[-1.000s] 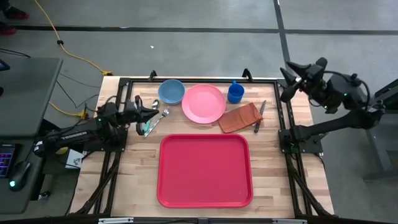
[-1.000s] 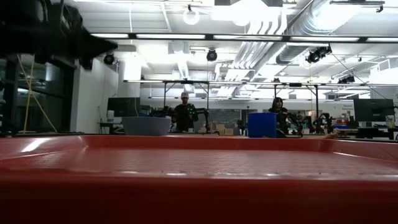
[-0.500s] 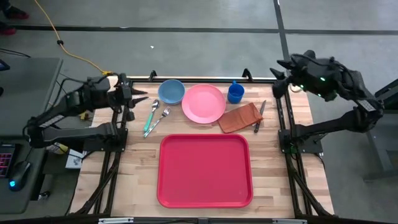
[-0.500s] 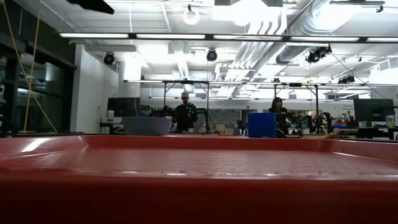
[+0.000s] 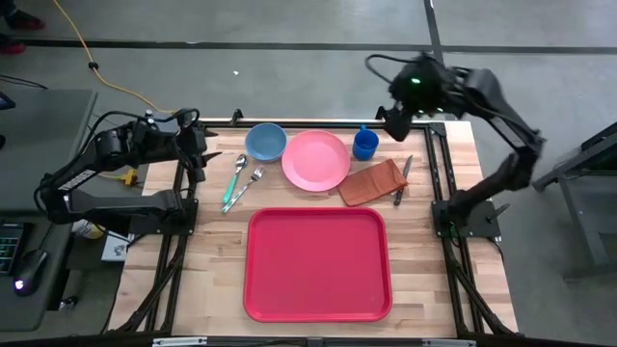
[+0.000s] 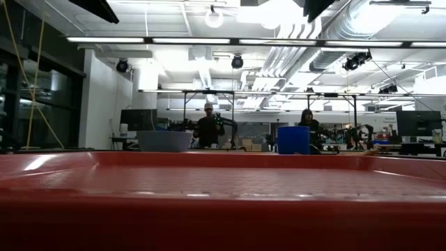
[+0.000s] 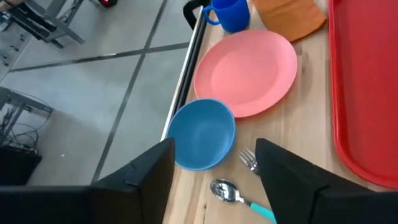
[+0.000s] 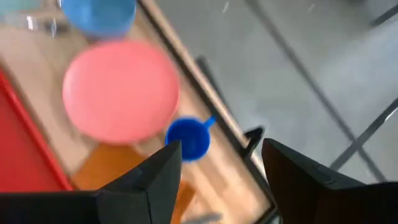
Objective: Set up tray
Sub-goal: Put the blue mug on the top right of the red tray
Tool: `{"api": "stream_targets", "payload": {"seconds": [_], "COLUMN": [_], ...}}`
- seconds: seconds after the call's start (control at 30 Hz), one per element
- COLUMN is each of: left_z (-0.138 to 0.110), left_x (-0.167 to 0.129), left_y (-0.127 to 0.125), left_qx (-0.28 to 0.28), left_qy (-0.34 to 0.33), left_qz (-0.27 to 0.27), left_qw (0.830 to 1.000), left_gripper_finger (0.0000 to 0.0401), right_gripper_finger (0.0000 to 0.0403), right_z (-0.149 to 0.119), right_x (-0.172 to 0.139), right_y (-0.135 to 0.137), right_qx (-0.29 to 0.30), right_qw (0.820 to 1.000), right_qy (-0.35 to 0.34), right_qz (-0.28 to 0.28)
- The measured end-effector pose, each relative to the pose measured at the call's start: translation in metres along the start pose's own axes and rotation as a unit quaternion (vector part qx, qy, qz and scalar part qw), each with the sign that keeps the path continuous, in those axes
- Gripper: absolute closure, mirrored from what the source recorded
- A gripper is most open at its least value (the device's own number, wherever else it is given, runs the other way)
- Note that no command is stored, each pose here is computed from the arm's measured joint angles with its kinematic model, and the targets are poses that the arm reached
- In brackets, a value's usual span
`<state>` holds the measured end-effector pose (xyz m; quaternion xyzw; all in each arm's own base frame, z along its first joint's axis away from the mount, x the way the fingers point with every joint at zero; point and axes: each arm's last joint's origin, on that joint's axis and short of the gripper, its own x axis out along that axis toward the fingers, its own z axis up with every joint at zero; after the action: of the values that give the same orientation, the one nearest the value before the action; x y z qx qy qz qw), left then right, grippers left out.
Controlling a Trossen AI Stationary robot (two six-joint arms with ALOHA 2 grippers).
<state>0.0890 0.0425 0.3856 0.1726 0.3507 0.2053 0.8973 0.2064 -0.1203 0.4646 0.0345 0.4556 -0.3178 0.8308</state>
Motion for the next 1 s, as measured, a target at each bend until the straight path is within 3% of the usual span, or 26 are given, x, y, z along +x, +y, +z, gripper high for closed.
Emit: {"api": "stream_targets", "payload": {"seconds": [0.33, 0.63, 1.0], "left_z": [0.0, 0.0, -0.003], "left_x": [0.0, 0.0, 0.001], "left_y": [0.0, 0.0, -0.001], "left_qx": [0.0, -0.012, -0.024], "left_qy": [0.0, 0.0, 0.02], "left_qz": [0.001, 0.001, 0.006], "left_qw": [1.0, 1.0, 1.0], "left_gripper_finger": [0.014, 0.0139, 0.0139], "right_gripper_finger": [0.0189, 0.0182, 0.0182], "right_z": [0.014, -0.016, -0.053], "right_x": [0.094, 0.169, 0.23], "right_y": [0.003, -0.002, -0.009], "right_qx": [-0.01, 0.106, 0.256], "right_qw": [0.988, 0.954, 0.928], "right_qy": [0.145, 0.271, 0.269], "right_qz": [0.057, 0.075, 0.015]}}
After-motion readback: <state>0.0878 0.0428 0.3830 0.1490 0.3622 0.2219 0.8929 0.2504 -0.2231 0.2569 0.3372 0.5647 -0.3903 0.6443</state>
